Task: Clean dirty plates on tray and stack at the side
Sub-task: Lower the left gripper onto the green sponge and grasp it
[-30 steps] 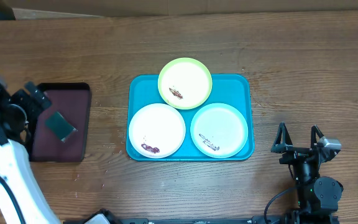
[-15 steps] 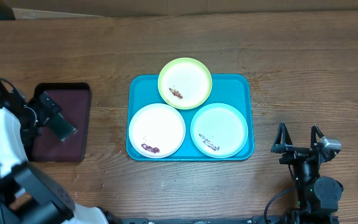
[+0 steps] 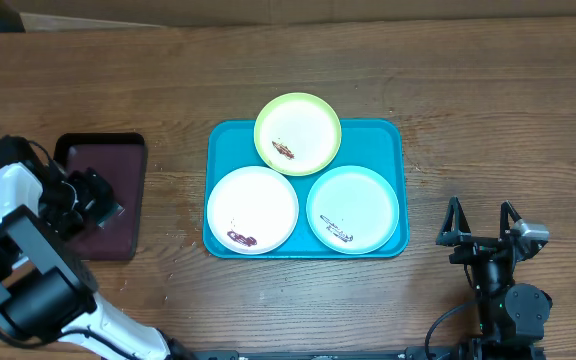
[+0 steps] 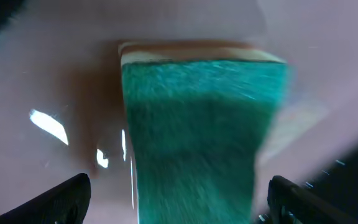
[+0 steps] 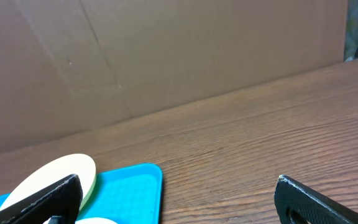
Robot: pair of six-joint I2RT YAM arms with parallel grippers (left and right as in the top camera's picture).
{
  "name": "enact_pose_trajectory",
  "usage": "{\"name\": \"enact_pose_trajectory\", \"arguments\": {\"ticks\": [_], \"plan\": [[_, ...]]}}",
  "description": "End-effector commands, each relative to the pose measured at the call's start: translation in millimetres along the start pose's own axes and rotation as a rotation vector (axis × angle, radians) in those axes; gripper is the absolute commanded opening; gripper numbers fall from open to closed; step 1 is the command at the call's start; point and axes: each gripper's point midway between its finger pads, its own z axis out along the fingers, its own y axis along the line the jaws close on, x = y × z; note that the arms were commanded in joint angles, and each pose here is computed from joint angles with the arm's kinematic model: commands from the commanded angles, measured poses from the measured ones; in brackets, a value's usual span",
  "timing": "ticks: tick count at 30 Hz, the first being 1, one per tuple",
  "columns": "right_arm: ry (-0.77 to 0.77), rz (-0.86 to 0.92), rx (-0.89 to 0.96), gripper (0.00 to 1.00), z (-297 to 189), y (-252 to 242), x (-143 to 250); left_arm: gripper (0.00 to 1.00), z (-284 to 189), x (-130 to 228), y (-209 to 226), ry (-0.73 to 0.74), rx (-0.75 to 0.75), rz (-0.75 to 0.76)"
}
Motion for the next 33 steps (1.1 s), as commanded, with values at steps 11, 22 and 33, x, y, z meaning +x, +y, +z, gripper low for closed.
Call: {"name": "enact_pose_trajectory", "arguments": {"ticks": [11,22,33], "plan": [[-0.007,-0.004,0.005,1.00,0,-2,1,0.64,23,-17,7,-0.031,-0.028,0.016],[-0.007,-0.004,0.005,1.00,0,-2,1,1.00,23,-16,6,-0.029,-0.026,0.016],[-0.007,-0.004,0.005,1.00,0,-2,1,0.53,22,14,13,0.093,-0.054,-0.002]]}}
